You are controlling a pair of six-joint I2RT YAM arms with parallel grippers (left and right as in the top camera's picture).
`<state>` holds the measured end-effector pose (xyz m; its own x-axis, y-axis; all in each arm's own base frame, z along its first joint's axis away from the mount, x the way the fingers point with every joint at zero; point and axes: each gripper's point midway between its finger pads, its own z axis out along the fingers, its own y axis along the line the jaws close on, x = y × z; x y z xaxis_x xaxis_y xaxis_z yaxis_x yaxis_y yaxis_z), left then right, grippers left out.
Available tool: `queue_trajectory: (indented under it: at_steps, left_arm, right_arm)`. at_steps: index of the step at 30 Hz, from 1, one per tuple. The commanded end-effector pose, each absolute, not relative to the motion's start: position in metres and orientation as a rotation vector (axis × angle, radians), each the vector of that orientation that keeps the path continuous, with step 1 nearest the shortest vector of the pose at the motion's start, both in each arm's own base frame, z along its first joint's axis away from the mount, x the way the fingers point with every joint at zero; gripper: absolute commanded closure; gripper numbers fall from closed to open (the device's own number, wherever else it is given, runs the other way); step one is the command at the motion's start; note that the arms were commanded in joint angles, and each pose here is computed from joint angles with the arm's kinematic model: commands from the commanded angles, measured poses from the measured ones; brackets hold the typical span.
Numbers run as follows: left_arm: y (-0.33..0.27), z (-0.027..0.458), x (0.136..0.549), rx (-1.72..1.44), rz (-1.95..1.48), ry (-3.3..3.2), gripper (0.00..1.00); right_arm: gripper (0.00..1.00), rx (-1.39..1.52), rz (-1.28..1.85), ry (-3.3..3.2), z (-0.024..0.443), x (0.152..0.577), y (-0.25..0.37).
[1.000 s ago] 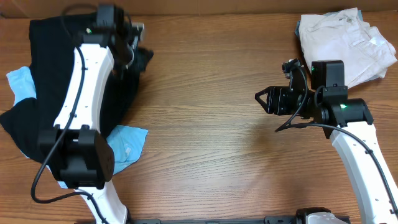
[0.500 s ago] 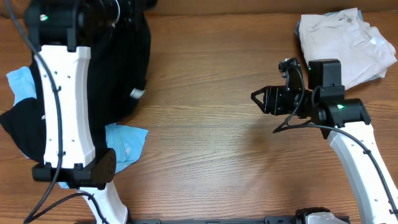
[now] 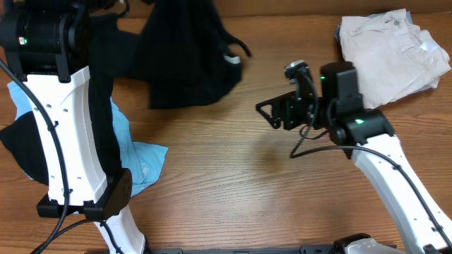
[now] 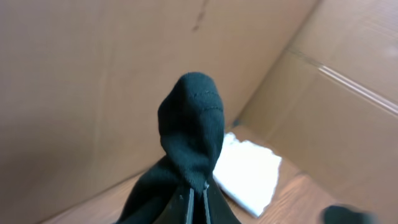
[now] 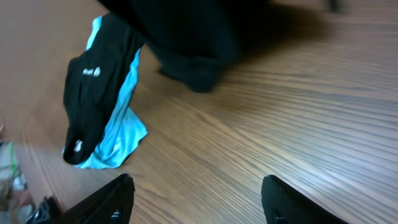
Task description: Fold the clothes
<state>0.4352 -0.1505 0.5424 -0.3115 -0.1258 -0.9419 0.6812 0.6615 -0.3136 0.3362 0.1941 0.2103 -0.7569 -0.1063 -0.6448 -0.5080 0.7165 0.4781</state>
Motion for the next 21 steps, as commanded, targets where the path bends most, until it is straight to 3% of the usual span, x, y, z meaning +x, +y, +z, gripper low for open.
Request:
queue_trajectory:
  at_steps: [1,9,21]
  left_arm:
    - [-0.165,0.573,0.406,0.501,-1.012,1.629,0.96]
    - [-0.172,0.593,0.395,0.539,-1.094,1.553,0.96]
    - [-0.173,0.594,0.393,0.543,-1.111,1.551,0.96]
  right_arm:
    - [0.30,-0.524,0.918,2.332,0.200,0.340,0.216]
    - [0.29,-0.546,0.942,2.350,0.173,0.353,0.236]
    - [0.28,-0.518,0.853,2.297,0.177,0.372,0.231]
